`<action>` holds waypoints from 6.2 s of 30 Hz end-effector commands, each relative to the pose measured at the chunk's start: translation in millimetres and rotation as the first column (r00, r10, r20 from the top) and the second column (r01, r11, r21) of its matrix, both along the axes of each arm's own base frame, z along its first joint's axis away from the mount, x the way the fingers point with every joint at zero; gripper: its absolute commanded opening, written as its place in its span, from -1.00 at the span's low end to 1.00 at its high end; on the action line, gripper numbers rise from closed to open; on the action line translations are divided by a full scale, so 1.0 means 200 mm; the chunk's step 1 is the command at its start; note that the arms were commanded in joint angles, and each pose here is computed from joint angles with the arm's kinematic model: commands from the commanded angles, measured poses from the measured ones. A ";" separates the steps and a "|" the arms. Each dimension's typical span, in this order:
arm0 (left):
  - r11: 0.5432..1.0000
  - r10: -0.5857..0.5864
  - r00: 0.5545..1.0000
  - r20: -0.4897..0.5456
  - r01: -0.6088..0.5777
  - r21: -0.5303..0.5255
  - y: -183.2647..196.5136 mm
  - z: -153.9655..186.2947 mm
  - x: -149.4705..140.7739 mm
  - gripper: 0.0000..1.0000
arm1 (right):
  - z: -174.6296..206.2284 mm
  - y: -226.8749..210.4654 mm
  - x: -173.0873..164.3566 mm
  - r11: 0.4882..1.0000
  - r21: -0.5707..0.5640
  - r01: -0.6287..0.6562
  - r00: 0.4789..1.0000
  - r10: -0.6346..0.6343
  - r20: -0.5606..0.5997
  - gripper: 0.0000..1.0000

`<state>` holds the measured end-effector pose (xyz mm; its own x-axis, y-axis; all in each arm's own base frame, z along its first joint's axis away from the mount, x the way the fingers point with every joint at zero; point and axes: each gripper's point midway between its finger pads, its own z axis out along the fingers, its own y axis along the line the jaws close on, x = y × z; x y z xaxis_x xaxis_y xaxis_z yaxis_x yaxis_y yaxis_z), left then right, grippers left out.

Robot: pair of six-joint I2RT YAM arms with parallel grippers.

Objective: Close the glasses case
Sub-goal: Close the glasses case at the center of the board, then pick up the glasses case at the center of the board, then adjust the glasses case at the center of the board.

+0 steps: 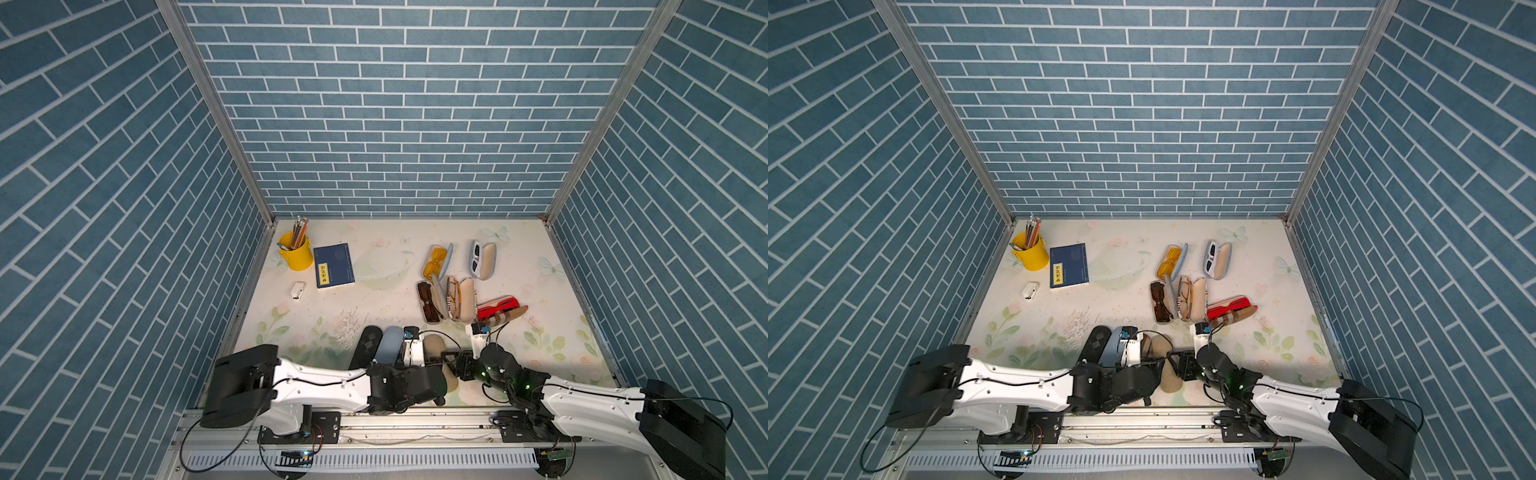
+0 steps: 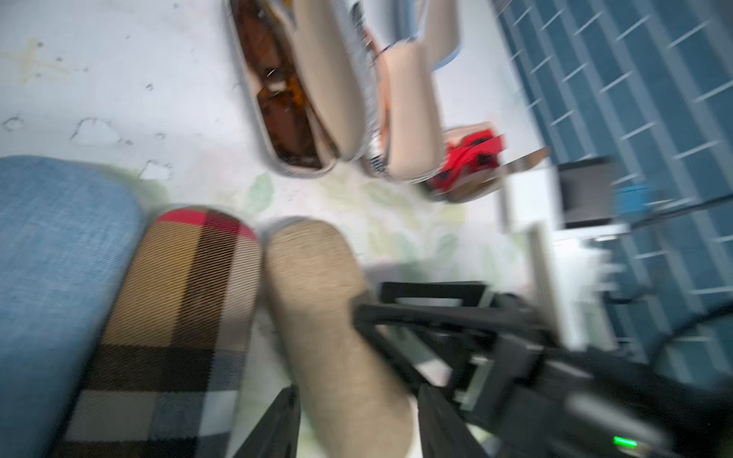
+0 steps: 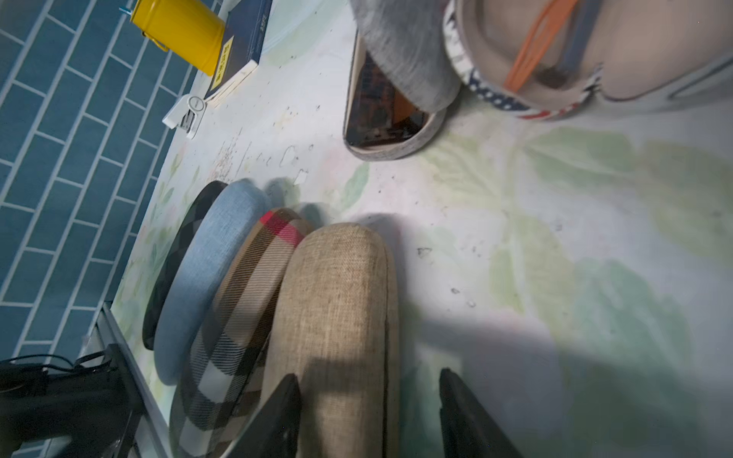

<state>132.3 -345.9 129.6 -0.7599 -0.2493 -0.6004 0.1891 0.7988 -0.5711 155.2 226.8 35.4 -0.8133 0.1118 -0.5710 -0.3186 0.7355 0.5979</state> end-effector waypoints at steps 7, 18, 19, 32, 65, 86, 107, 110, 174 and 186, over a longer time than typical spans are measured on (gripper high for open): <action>0.999 0.036 0.998 0.052 -0.036 -0.006 0.11 0.10 0.03 0.12 | -0.20 -0.06 -0.10 0.995 -0.085 -0.046 0.994 0.038 -0.101 0.04; 0.999 0.038 0.998 0.048 -0.038 -0.001 0.16 0.05 0.03 0.13 | -0.09 0.05 -0.15 0.997 0.079 0.020 0.995 -0.012 -0.099 -0.08; 0.999 0.040 0.998 0.048 -0.040 -0.002 0.17 0.05 0.03 0.13 | -0.08 0.06 -0.15 0.994 0.101 0.029 0.995 -0.019 -0.100 -0.11; 0.998 0.061 0.996 0.062 -0.062 0.014 0.22 0.05 0.04 0.15 | 0.05 0.19 -0.07 0.931 0.336 0.142 0.987 -0.107 -0.120 -0.17; 0.987 -0.156 0.986 0.054 0.154 0.045 -0.13 -0.02 0.05 0.37 | 0.43 -0.07 0.38 0.953 -0.294 0.079 0.985 -0.028 0.172 0.12; 0.961 -0.083 0.995 -0.060 0.095 0.260 -0.06 -0.42 0.09 0.21 | 0.35 0.07 0.62 0.943 -0.320 -0.092 0.988 0.126 0.085 0.07; 0.942 0.003 1.000 -0.031 0.008 0.336 0.16 -0.41 0.14 0.21 | 0.25 0.08 0.72 0.908 -0.412 -0.078 0.993 0.110 0.053 -0.14; 0.950 -0.005 1.000 -0.029 0.014 0.313 0.15 -0.37 0.14 0.21 | 0.25 0.09 0.73 0.905 -0.419 -0.077 0.992 0.110 0.056 -0.24; 0.996 0.028 0.998 0.058 -0.033 0.080 0.30 -0.05 0.15 0.29 | 0.81 -0.27 0.43 0.835 -0.465 0.294 0.926 -0.129 0.355 -0.79; 1.000 -0.021 0.992 0.123 0.018 0.022 0.24 0.05 0.12 0.29 | 0.73 -0.41 0.27 0.804 -0.489 0.338 0.925 -0.187 0.332 -0.86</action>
